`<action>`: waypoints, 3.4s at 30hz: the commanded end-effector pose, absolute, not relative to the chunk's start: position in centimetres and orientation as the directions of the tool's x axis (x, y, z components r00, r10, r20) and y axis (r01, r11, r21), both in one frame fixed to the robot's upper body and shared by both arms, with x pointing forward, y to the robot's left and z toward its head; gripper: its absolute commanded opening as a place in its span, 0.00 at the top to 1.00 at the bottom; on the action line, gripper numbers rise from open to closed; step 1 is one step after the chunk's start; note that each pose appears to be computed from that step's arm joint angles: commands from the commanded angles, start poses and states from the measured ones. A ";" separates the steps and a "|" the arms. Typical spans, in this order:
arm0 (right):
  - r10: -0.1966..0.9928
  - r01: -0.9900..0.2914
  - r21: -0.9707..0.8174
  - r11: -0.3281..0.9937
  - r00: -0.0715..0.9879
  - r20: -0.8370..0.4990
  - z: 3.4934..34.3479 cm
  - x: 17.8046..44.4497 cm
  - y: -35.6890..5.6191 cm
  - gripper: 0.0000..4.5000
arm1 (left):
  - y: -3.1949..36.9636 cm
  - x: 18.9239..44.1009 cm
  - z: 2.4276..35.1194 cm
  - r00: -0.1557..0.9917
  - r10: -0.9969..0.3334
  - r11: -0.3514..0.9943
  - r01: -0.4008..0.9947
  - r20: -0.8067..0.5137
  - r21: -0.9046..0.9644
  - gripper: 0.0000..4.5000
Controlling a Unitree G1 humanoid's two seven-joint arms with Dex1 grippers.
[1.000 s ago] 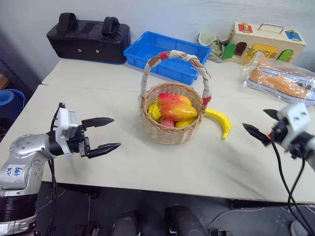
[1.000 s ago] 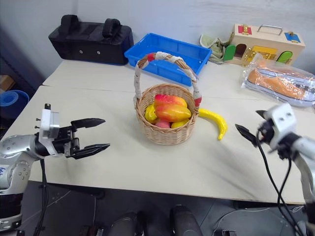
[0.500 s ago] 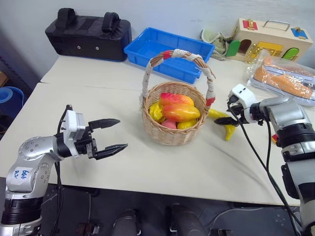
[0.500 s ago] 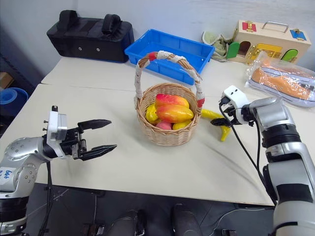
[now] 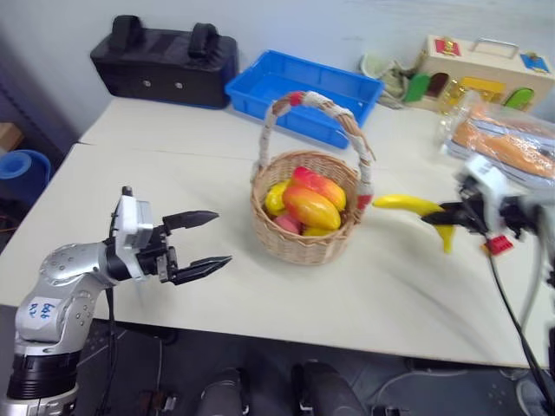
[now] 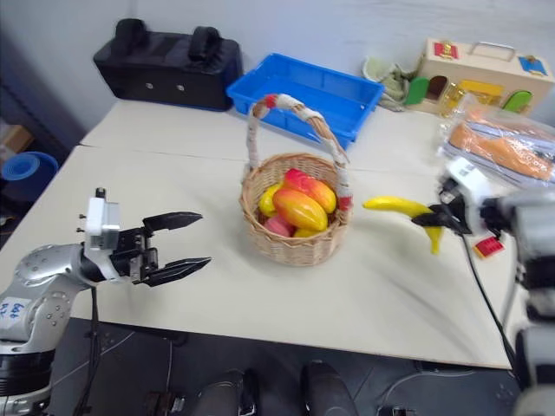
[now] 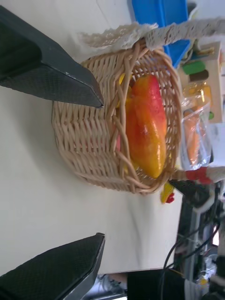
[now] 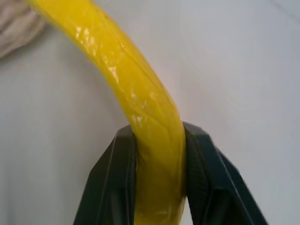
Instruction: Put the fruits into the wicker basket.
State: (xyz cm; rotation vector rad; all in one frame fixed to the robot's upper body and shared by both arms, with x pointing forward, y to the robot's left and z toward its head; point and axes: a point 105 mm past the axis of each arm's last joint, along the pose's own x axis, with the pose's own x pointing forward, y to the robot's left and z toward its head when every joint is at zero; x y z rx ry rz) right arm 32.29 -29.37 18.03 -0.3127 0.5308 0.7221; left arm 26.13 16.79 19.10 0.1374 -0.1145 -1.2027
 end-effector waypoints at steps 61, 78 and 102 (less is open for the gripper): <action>0.573 -0.595 -0.380 0.709 0.799 -0.183 25.5 36.3 -2.1 0.00 | 19.6 26.6 20.6 0.489 -0.872 0.486 0.850 0.039 0.204 0.00; 0.869 -0.805 -0.327 0.495 0.457 0.189 29.1 30.2 -3.3 0.00 | 19.3 27.0 21.0 0.466 -0.884 0.464 0.861 0.045 0.207 0.00; 0.697 -0.643 -0.307 0.701 0.710 0.103 16.0 26.3 -24.8 0.00 | 23.0 26.8 20.6 0.468 -0.883 0.461 0.880 -0.041 0.115 0.00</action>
